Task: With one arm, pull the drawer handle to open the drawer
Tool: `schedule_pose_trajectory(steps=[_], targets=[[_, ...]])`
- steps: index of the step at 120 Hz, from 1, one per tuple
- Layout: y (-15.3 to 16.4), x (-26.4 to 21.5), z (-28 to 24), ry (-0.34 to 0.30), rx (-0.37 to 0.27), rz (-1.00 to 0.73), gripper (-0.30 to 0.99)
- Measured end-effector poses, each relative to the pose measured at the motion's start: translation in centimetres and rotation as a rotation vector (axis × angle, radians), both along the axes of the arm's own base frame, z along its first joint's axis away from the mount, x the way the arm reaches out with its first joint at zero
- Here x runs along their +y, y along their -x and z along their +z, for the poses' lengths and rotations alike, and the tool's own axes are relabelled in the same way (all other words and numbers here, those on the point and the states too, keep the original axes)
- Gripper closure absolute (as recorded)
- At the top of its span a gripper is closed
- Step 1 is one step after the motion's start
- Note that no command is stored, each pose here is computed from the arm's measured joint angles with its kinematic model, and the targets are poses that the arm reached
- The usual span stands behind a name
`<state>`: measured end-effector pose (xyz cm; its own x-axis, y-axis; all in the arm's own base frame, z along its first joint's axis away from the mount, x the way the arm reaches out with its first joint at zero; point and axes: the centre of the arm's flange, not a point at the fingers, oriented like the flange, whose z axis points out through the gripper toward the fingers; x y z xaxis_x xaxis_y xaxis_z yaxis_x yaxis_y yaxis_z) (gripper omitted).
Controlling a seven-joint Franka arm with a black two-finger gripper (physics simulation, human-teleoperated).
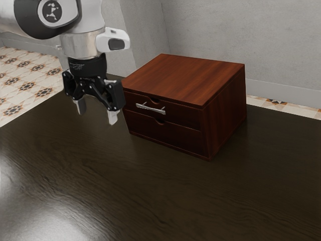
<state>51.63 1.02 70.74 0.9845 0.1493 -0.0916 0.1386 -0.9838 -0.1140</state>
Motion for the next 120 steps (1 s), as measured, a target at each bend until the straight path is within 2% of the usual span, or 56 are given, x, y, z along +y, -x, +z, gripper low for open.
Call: schedule_pose_trajectory(steps=[31, 40, 43, 47, 62, 80, 89, 102, 120], targets=[[-0.9, 0.3, 1.4, 0.015, -0.102, -0.036, 0.00], [2.8, 0.4, 10.5, 0.030, -0.303, 0.016, 0.00], [3.5, 0.4, 11.9, 0.036, -0.340, 0.053, 0.00], [3.3, 0.5, 12.3, 0.044, -0.358, 0.111, 0.00], [-0.7, 1.8, 8.5, 0.054, -0.353, 0.342, 0.00], [-3.6, 6.0, 5.7, 0.063, -0.406, 0.611, 0.00], [-4.5, 7.5, 4.6, 0.086, -0.427, 0.717, 0.00], [-6.1, 9.3, -2.6, 0.116, -0.393, 0.854, 0.00], [-6.6, 11.1, -6.0, 0.185, -0.464, 1.008, 0.00]])
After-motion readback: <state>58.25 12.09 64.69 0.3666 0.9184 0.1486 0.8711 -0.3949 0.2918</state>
